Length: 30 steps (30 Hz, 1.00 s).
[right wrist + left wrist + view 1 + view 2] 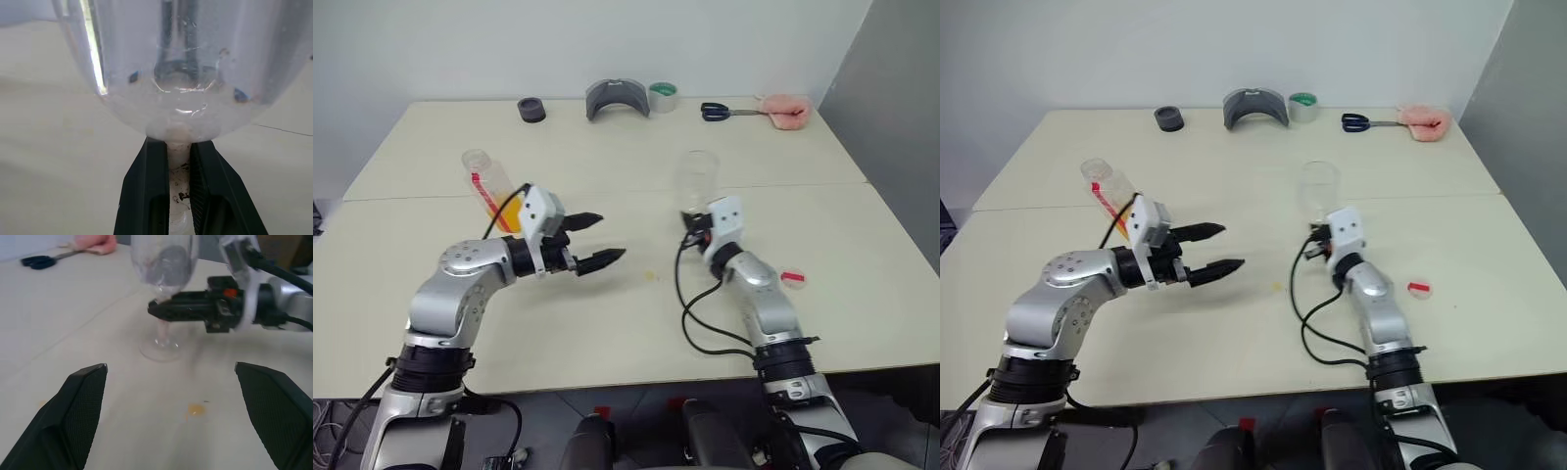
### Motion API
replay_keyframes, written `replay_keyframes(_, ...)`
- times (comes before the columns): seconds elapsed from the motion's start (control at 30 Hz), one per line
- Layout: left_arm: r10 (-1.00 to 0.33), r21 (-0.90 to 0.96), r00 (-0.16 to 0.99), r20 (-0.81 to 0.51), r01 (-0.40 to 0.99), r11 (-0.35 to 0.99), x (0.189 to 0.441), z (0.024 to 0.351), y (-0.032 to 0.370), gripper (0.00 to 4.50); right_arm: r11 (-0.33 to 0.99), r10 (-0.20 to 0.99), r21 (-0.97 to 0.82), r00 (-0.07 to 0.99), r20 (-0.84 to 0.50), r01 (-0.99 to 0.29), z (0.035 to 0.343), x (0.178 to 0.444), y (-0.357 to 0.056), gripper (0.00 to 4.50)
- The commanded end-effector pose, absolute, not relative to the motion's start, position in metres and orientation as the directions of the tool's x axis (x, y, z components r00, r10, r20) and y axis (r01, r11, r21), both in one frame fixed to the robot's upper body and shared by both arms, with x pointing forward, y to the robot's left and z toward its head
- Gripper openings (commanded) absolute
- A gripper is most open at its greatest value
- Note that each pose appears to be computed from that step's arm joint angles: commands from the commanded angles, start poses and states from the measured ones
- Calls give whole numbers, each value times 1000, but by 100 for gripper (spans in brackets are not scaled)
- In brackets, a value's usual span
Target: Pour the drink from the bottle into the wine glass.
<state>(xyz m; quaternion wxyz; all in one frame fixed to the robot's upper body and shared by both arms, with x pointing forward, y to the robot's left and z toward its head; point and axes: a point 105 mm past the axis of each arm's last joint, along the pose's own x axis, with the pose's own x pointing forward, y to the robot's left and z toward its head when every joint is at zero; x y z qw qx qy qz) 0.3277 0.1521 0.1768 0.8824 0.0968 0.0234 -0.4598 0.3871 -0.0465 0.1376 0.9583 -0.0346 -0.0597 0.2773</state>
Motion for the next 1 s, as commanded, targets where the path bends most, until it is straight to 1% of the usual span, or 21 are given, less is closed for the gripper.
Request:
replay_keyframes(0.03,-769,214,631,-104,769,602,325,188,167,450,799,601,-151,778,182,-582,163,389,-24,22)
replay_keyframes(0.13,-745,219,659,-99,745,630,322,191,177,450,763,645,-175,747,163,-622,159,394,-6,22)
replay_keyframes(0.27,-720,231,687,-100,719,655,319,194,187,450,734,677,-193,724,133,-651,152,402,7,22)
replay_keyframes(0.5,-716,231,695,-65,708,667,311,210,188,450,743,667,-183,736,114,-644,145,414,6,22)
replay_keyframes(0.6,-708,228,705,-41,697,680,310,216,189,450,740,669,-188,735,112,-645,143,416,5,22)
replay_keyframes(0.77,-716,223,697,-42,705,673,306,218,185,450,740,670,-165,735,103,-652,138,416,5,22)
replay_keyframes(0.83,-716,222,697,-42,705,674,306,219,185,450,741,671,-150,734,106,-655,138,415,5,95)
replay_keyframes(0.87,-716,222,697,-41,705,673,306,219,185,450,740,671,-147,734,108,-656,138,415,5,120)
replay_keyframes(1.0,-724,226,689,-39,712,665,305,221,181,450,736,677,-141,727,116,-663,141,414,6,254)
